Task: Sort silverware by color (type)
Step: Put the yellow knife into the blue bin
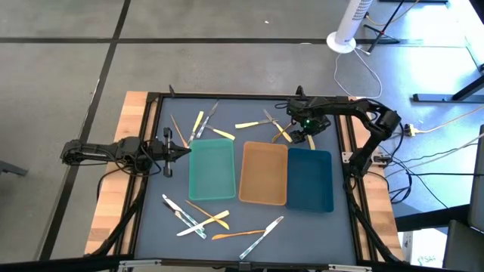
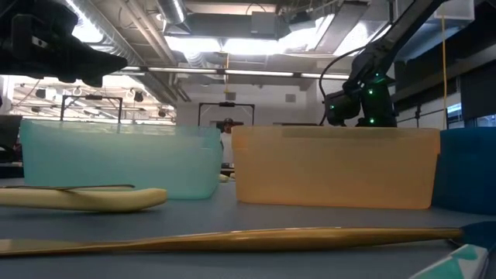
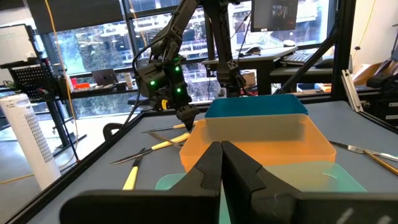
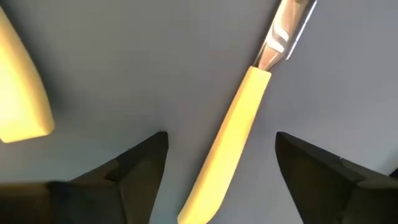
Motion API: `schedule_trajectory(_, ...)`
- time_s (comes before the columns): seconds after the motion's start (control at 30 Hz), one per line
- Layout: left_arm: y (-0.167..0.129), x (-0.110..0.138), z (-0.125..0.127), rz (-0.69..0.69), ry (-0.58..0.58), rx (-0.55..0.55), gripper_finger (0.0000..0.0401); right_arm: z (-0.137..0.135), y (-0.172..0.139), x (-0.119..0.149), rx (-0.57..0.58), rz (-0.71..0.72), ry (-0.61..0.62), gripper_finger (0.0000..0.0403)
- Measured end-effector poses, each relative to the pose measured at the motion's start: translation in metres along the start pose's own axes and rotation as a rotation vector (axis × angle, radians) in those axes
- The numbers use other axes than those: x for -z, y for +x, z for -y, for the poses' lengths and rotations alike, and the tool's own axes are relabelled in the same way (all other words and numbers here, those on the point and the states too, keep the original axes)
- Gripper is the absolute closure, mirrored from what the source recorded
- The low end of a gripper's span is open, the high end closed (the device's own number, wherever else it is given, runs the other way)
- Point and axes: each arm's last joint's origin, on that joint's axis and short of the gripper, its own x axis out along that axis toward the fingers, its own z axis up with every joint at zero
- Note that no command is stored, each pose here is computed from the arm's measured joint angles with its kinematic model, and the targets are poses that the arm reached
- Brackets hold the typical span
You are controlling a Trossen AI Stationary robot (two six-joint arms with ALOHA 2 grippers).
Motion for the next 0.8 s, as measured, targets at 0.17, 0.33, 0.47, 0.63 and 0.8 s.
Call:
schedule_trajectory(0.17,0.0,0.0001,0.0,0.0,0.0,0.0,0.0401,-0.0006,0.0003,-0.0005,-0.008,0.004,-0.001,0.0168)
schedule_trajectory(0.33,0.0,0.0,0.0,0.0,0.0,0.0,0.0401,-0.0012,0.0003,-0.0012,-0.012,0.011,-0.002,0.0204)
schedule_trajectory(0.47,0.0,0.0001,0.0,0.0,0.0,0.0,0.0401,-0.0016,0.0007,-0.0021,-0.018,0.021,-0.004,0.0217)
schedule_trajectory(0.63,0.0,0.0,0.0,0.0,0.0,0.0,0.0401,-0.0018,0.0007,-0.0023,-0.023,0.022,-0.004,0.0229)
schedule_trajectory(0.8,0.0,-0.0001,0.0,0.0,0.0,0.0,0.0401,-0.002,0.0007,-0.0024,-0.027,0.022,-0.031,0.0253)
